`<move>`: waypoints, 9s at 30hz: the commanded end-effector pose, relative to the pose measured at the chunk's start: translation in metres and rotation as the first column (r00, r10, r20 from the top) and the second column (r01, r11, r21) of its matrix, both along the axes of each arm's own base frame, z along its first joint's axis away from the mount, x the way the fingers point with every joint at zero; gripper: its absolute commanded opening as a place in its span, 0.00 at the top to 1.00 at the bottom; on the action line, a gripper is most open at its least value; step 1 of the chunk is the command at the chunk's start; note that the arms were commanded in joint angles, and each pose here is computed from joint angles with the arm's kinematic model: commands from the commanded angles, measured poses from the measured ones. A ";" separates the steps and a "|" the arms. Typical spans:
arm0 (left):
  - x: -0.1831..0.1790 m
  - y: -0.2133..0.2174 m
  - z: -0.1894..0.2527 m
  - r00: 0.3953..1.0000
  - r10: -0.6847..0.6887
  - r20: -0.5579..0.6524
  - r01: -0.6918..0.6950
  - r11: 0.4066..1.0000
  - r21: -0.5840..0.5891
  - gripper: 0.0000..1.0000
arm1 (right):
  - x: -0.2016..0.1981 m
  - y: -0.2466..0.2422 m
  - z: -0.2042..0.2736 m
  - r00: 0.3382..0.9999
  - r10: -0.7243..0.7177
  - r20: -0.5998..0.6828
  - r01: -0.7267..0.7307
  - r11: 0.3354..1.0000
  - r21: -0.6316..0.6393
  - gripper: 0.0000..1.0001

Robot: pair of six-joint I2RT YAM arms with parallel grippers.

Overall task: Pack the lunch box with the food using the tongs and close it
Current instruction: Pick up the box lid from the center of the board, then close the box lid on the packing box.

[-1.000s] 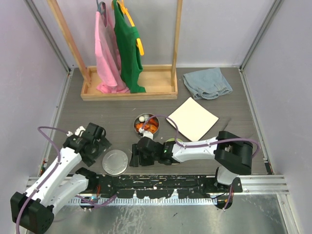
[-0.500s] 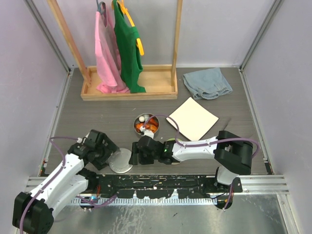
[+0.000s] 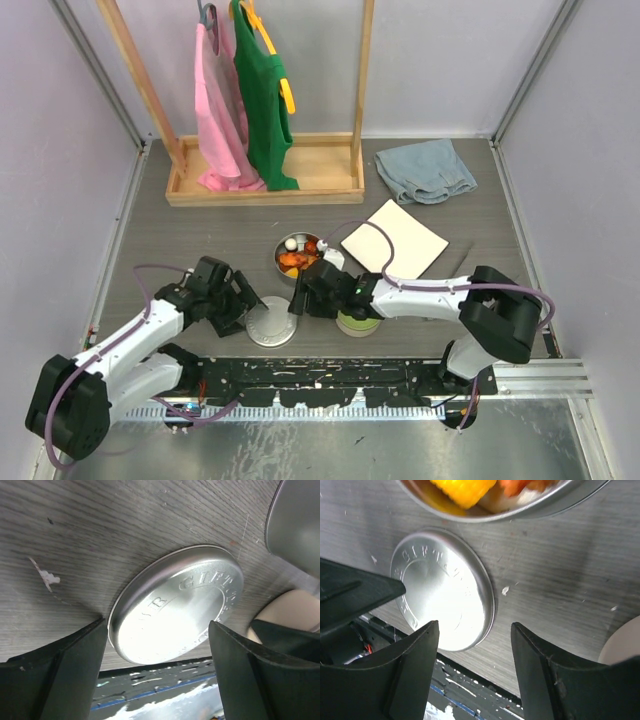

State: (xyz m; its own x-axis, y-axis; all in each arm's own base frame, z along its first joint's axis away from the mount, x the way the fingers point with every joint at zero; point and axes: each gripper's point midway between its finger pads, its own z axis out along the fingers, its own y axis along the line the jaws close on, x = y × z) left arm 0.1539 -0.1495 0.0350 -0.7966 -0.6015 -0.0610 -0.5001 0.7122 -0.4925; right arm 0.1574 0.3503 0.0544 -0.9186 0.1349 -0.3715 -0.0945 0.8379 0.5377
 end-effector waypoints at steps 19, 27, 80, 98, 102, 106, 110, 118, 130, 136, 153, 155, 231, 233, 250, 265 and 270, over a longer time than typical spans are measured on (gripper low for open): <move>-0.012 0.009 -0.012 0.947 -0.318 0.056 0.310 0.944 0.115 0.49 | -0.003 0.033 -0.029 0.997 0.074 -0.025 -0.074 0.997 -0.012 0.51; -0.012 0.002 -0.013 0.939 -0.341 0.045 0.336 0.938 0.082 0.61 | -0.004 0.037 -0.025 0.998 0.067 -0.018 -0.066 0.997 0.046 0.56; 0.019 -0.012 0.094 0.926 -0.266 0.267 0.266 0.963 0.036 0.75 | 0.013 0.068 0.120 0.991 0.038 0.129 -0.076 0.950 0.303 0.69; 0.036 -0.017 0.122 0.911 -0.257 0.321 0.259 0.965 0.039 0.75 | 0.025 0.063 0.143 0.984 0.002 0.176 -0.057 0.950 0.308 0.69; 0.045 -0.022 0.127 0.906 -0.256 0.336 0.260 0.965 0.034 0.75 | 0.031 0.058 0.147 0.981 -0.014 0.191 -0.043 0.955 0.294 0.69; 0.059 -0.031 0.134 0.898 -0.261 0.354 0.269 0.963 0.026 0.75 | 0.042 0.052 0.148 0.981 -0.034 0.191 -0.024 0.955 0.294 0.69; 0.080 -0.041 0.139 0.890 -0.270 0.366 0.278 0.960 0.031 0.75 | 0.059 0.041 0.149 0.979 -0.071 0.193 0.011 0.956 0.293 0.68; 0.140 -0.077 0.127 0.885 -0.308 0.350 0.324 0.946 0.014 0.75 | 0.113 0.016 0.140 0.974 -0.134 0.184 0.081 0.960 0.270 0.68; 0.175 -0.103 0.085 0.889 -0.364 0.276 0.377 0.926 0.008 0.76 | 0.147 -0.011 0.091 0.981 -0.168 0.103 0.146 0.971 0.189 0.68; 0.169 -0.099 0.078 0.892 -0.360 0.273 0.371 0.928 0.009 0.75 | 0.148 -0.015 0.093 0.977 -0.174 0.119 0.151 0.972 0.179 0.64; 0.156 -0.107 0.078 0.879 -0.390 0.274 0.412 0.911 -0.026 0.75 | 0.164 -0.044 0.077 0.972 -0.139 0.190 0.159 0.983 -0.094 0.50; 0.154 -0.110 0.079 0.874 -0.399 0.278 0.423 0.905 -0.031 0.75 | 0.165 -0.052 0.074 0.969 -0.145 0.201 0.175 0.974 -0.141 0.48; 0.150 -0.073 0.051 0.886 -0.372 0.277 0.385 0.923 0.008 0.51 | 0.153 -0.034 0.053 0.997 -0.003 0.083 -0.007 0.994 0.112 0.38; 0.150 -0.074 0.052 0.885 -0.374 0.279 0.388 0.922 0.004 0.51 | 0.153 -0.034 0.051 0.997 -0.003 0.076 -0.006 0.994 0.110 0.38; 0.141 -0.065 0.020 0.915 -0.352 0.198 0.373 0.925 -0.077 0.66 | 0.144 -0.040 0.010 0.999 0.025 -0.028 -0.025 1.000 0.003 0.40; 0.095 -0.046 0.008 0.907 -0.398 0.141 0.408 0.911 -0.052 0.83 | 0.097 -0.014 0.000 0.987 0.153 -0.050 -0.155 0.988 -0.026 0.52; 0.068 -0.032 0.019 0.901 -0.411 0.137 0.418 0.908 -0.026 0.83 | 0.067 0.009 0.010 0.971 0.239 -0.021 -0.239 0.971 -0.019 0.53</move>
